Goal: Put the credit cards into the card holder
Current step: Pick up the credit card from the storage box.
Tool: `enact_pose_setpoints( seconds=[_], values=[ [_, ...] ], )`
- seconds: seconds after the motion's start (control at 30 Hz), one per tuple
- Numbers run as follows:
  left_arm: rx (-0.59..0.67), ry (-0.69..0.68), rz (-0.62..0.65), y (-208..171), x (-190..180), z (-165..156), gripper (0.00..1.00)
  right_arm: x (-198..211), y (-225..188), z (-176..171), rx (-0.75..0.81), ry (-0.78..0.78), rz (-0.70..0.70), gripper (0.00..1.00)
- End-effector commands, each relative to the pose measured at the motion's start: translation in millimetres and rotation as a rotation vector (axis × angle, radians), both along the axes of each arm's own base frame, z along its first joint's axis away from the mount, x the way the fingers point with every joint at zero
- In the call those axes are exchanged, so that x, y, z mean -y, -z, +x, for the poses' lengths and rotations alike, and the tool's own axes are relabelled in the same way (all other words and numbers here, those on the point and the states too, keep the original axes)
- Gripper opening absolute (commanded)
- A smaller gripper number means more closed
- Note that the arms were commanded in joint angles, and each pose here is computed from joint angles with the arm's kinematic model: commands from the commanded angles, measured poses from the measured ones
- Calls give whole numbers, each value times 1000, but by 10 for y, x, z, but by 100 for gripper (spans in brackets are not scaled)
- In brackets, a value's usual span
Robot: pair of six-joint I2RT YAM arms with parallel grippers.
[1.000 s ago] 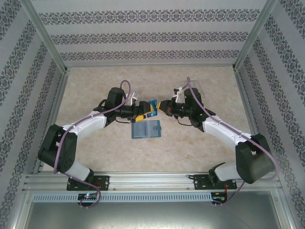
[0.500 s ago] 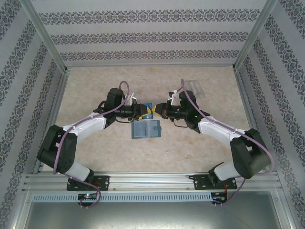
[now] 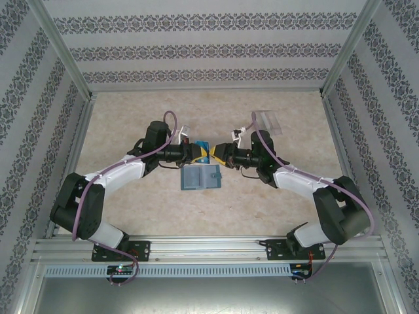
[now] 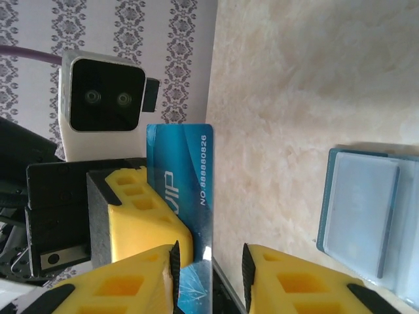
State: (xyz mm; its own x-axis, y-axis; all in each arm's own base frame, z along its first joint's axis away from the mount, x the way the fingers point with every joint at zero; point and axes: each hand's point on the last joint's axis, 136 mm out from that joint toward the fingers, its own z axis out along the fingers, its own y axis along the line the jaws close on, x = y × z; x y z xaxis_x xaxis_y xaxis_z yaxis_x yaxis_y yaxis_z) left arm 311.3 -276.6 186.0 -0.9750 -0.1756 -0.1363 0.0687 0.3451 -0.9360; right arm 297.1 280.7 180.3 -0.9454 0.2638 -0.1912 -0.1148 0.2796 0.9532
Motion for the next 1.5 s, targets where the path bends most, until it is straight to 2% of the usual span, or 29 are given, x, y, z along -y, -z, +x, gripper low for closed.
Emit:
enact_pose_setpoints(
  seconds=[0.0, 0.33, 0.7, 0.77, 0.87, 0.97, 1.37, 1.47],
  values=[
    [59, 3, -59, -229, 9, 17, 4, -15, -158, -39, 62, -34, 93, 32],
    [79, 21, -83, -354, 33, 31, 4, -37, -297, -136, 67, -75, 215, 31],
    [81, 32, -106, -403, 47, 12, 6, -115, -215, -148, 33, -92, 233, 30],
    [79, 29, -103, -400, 42, 11, 7, -119, -225, -171, 36, -99, 236, 29],
    [74, 29, -92, -372, 37, 13, 7, -112, -220, -196, 39, -99, 235, 19],
    [70, 24, -87, -350, 35, 14, 7, -100, -211, -222, 37, -98, 236, 17],
    [64, 25, -85, -334, 39, 31, 8, -158, -271, -290, 43, -118, 254, 18],
    [63, 31, -86, -336, 46, 29, 9, -156, -259, -294, 44, -114, 251, 6]
  ],
)
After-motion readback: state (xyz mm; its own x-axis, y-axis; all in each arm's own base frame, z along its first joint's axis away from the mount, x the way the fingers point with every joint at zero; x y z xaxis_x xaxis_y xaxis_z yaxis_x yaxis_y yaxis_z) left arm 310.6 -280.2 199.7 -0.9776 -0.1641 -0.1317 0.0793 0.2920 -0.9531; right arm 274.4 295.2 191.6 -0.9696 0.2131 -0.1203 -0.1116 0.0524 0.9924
